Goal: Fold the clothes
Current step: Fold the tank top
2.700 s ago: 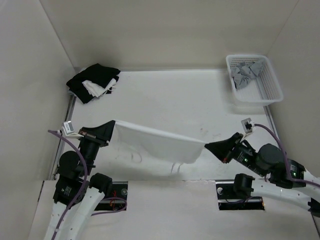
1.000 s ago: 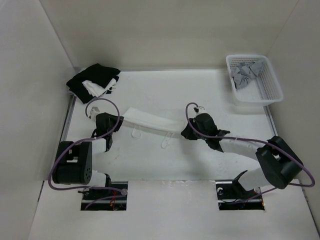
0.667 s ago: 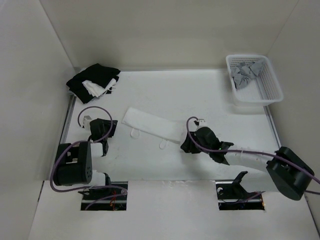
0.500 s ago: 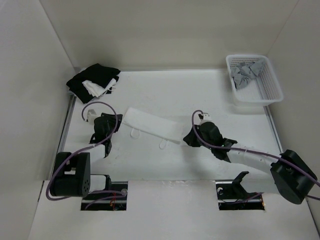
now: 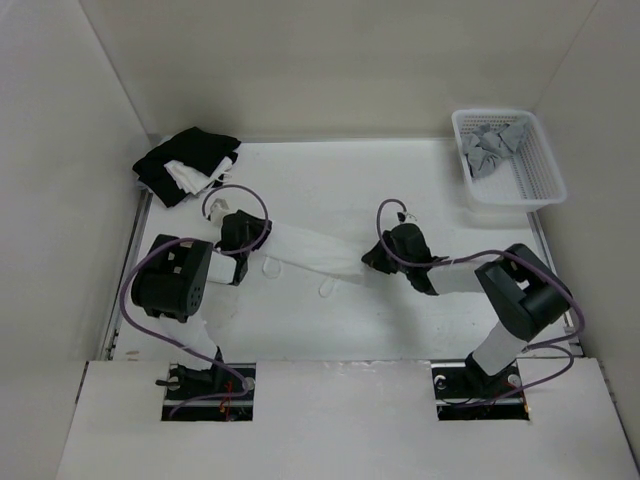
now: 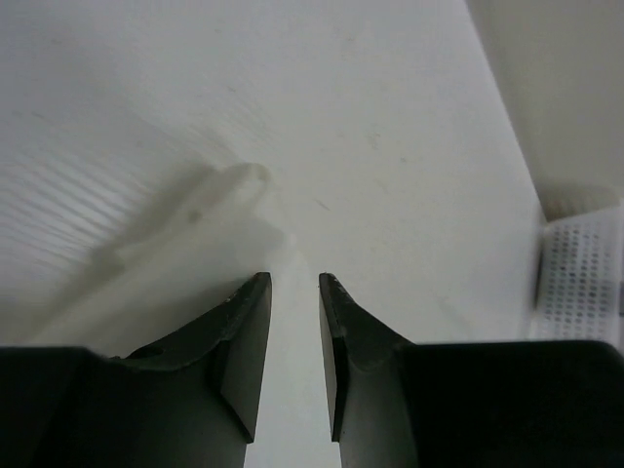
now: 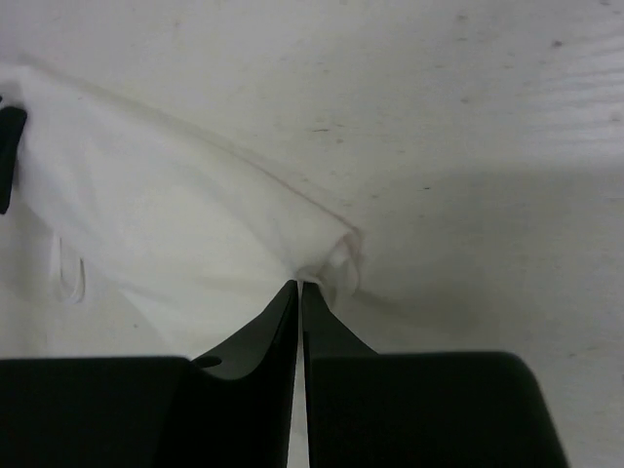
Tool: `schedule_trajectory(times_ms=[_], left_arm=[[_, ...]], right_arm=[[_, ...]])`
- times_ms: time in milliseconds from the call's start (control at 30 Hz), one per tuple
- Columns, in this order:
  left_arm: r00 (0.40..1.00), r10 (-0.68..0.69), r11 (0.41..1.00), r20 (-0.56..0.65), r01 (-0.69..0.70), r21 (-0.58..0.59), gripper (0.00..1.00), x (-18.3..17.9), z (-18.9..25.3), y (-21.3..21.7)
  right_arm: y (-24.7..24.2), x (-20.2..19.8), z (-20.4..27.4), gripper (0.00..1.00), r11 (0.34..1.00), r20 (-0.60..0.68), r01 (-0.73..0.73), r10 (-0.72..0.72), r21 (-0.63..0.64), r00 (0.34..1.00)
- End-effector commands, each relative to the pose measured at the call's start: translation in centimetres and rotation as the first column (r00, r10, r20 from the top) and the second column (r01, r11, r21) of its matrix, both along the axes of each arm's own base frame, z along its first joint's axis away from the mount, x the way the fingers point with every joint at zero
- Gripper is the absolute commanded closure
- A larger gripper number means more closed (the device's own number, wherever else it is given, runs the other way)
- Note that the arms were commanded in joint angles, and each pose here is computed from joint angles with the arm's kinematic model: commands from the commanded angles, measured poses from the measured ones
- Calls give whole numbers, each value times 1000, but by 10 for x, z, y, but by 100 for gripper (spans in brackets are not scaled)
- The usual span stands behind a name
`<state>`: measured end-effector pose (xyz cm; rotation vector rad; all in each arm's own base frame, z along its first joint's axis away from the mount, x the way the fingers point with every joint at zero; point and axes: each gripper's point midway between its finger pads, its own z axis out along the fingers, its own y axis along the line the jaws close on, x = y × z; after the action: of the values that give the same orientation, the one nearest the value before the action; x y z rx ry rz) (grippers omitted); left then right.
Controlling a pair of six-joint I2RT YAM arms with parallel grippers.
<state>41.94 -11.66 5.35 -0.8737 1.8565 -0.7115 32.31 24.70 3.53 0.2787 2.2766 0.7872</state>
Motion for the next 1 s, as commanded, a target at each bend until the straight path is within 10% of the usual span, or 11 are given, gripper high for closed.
schedule_trajectory(times_ms=[0, 200, 433, 967], left_arm=[[992, 73, 996, 107, -67, -52, 76, 23, 18, 21], [988, 101, 990, 120, -87, -114, 76, 14, 8, 34], [980, 19, 982, 199, 19, -185, 75, -13, 41, 14], [963, -112, 970, 246, 160, -184, 75, -44, 63, -27]], right_arm=[[-3, 11, 1, 92, 994, 6, 70, -70, 81, 997], [-17, 4, -11, 90, 990, -12, 111, -111, 82, 994], [-25, -9, 42, 63, 986, 124, 84, -101, 141, 987], [3, -53, 4, 84, 991, 18, -11, 8, 131, 1000]])
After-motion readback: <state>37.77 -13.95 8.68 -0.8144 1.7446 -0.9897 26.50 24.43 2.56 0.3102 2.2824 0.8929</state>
